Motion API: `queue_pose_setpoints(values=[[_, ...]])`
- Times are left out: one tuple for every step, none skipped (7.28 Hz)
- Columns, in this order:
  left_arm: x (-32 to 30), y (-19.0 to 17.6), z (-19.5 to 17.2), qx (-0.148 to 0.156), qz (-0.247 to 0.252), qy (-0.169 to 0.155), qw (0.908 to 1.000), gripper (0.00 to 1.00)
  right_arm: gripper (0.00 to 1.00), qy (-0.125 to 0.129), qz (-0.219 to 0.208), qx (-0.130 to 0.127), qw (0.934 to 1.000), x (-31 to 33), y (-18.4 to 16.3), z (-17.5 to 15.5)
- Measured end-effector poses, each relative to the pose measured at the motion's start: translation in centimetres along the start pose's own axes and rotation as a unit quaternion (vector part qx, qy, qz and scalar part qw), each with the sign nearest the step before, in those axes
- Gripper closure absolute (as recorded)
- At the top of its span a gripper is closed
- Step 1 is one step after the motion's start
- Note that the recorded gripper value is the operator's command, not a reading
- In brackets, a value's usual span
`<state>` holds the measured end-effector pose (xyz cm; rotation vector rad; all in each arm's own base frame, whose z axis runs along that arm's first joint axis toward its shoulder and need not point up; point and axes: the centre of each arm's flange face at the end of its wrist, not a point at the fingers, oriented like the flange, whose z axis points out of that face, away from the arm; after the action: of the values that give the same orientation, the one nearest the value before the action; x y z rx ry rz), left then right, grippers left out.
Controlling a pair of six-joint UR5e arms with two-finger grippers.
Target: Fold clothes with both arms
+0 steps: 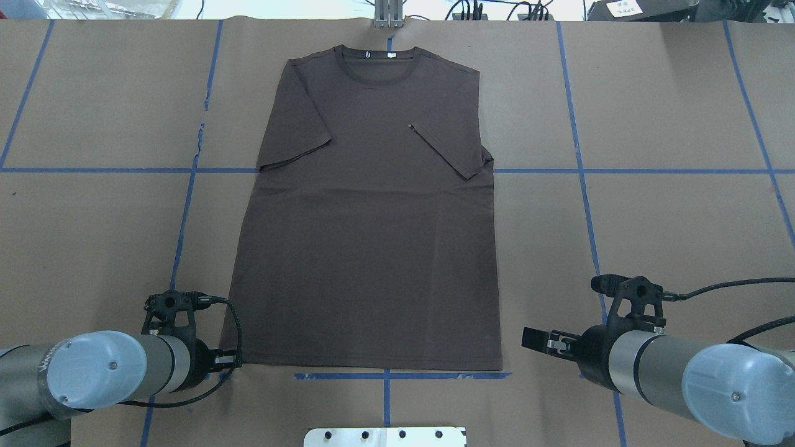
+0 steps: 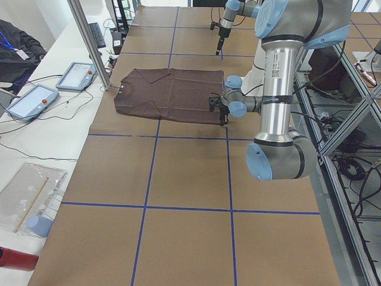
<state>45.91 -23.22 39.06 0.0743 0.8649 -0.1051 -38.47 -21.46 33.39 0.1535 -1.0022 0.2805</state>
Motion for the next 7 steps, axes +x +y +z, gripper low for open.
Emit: queue_pose_setpoints(values=[[0.0, -0.2, 0.0, 0.002, 0.001, 0.002, 1.0, 0.54, 0.1, 0.0, 0.0, 0.0, 1.0, 0.0, 0.0, 0.0], [0.1, -0.2, 0.0, 0.002, 0.001, 0.003, 1.0, 0.54, 0.1, 0.0, 0.0, 0.0, 1.0, 0.0, 0.0, 0.0], [0.4, -0.3, 0.2, 0.002, 0.001, 0.005, 1.0, 0.59, 0.1, -0.001, 0.0, 0.0, 1.0, 0.0, 0.0, -0.1], [0.7, -0.4, 0.4, 0.003, 0.001, 0.005, 1.0, 0.82, 0.1, -0.001, 0.0, 0.0, 1.0, 0.0, -0.1, -0.1], [0.9, -0.4, 0.5, 0.003, 0.0, 0.007, 1.0, 1.0, 0.1, -0.002, 0.0, 0.0, 1.0, -0.1, -0.1, -0.2], [1.1, -0.5, 0.3, 0.003, 0.0, 0.009, 0.9999, 1.0, 0.1, -0.003, 0.0, 0.0, 1.0, -0.1, -0.1, -0.3], [1.2, -0.6, 0.1, 0.004, 0.0, 0.012, 0.9999, 1.0, 0.1, -0.003, 0.0, 0.0, 1.0, -0.1, -0.1, -0.4]])
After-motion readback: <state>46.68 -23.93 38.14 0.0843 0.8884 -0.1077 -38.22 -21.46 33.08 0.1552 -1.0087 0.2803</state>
